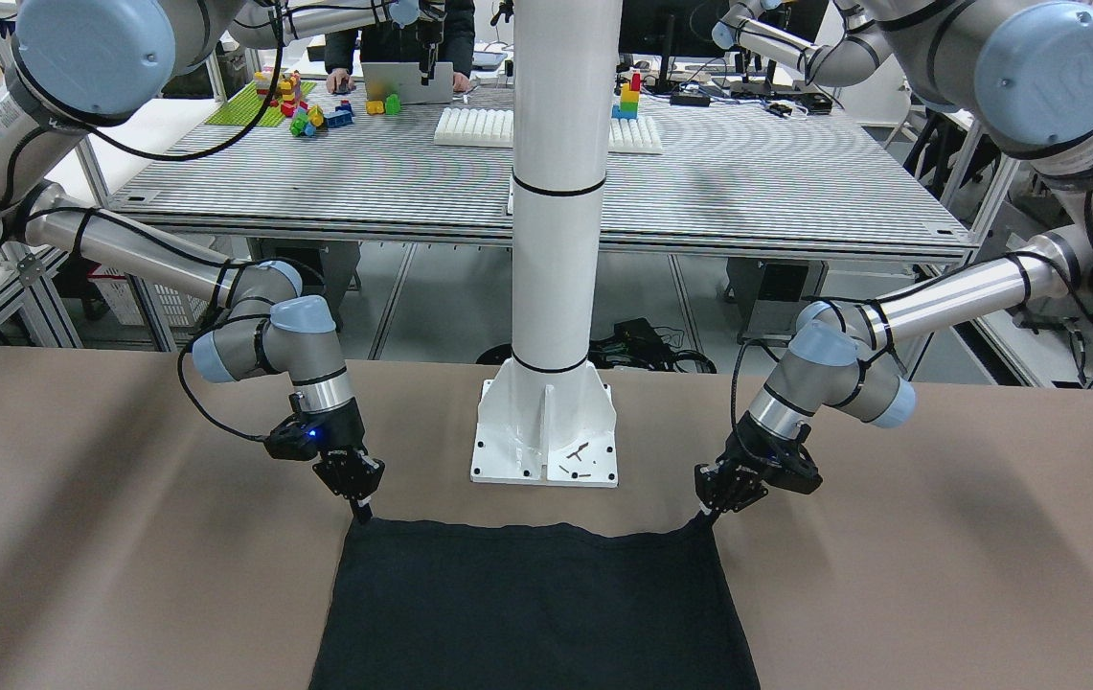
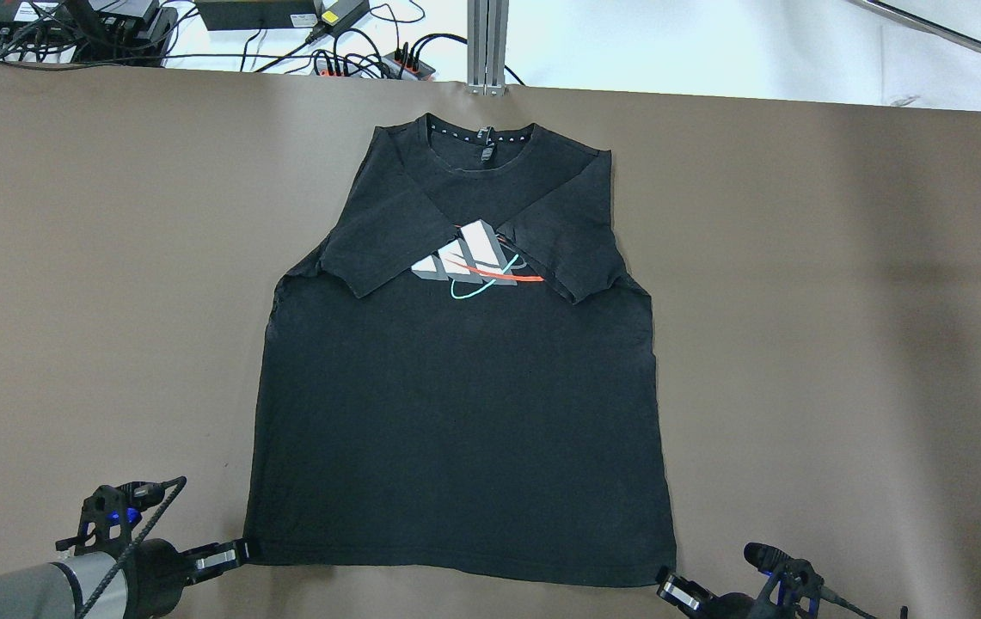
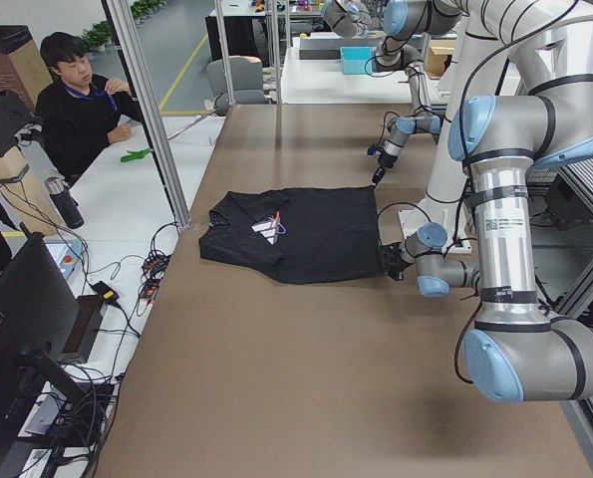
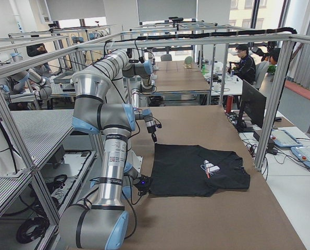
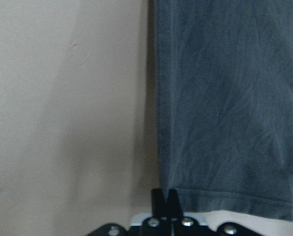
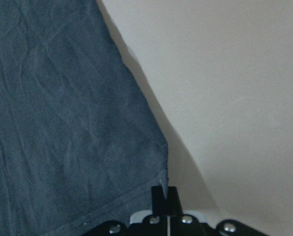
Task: Fold clothes
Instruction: 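Grasp the hem corners with both grippers, then lift the hem with both grippers and fold it toward the collar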
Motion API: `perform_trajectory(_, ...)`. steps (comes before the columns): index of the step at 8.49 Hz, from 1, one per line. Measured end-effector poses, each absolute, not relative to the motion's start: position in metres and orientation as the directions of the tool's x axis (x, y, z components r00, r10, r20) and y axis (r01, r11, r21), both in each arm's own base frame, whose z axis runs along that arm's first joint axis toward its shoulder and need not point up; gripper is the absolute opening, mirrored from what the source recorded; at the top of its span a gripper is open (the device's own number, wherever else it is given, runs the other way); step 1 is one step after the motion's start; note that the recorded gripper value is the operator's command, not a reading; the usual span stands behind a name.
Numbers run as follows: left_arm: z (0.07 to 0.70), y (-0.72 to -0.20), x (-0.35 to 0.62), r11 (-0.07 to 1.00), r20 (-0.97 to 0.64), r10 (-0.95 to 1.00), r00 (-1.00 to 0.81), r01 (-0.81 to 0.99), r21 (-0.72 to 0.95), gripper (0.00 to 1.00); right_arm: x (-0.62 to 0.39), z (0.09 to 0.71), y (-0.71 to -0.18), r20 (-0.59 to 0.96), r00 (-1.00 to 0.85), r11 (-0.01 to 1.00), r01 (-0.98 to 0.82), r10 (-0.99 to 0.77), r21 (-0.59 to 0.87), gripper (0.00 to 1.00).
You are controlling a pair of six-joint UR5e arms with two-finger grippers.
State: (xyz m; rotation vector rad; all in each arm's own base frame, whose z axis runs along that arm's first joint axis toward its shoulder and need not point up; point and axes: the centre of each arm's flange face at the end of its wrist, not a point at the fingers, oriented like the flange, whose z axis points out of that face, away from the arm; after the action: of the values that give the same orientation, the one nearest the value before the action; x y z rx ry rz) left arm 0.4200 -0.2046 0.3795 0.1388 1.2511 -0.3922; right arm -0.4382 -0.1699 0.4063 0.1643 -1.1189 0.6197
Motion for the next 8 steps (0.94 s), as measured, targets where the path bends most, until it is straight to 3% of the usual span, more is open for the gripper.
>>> perform_trajectory(3, 0.337, -0.23, 0.377, 0.927, -0.942, -0.237, 0.236, 0.344, -0.147, 0.0, -0.406, 0.349, -0.183, 0.907, 0.31, 0.855, -0.51, 0.286, -0.095, 0.0)
perform_trajectory(8, 0.222, -0.333, 0.318, 0.966, -0.927, -0.211, 0.31, 0.209, -0.15, 0.0, -0.321, 0.303, -0.264, 0.916, 0.368, 0.919, -0.394, 0.162, -0.004, 0.0)
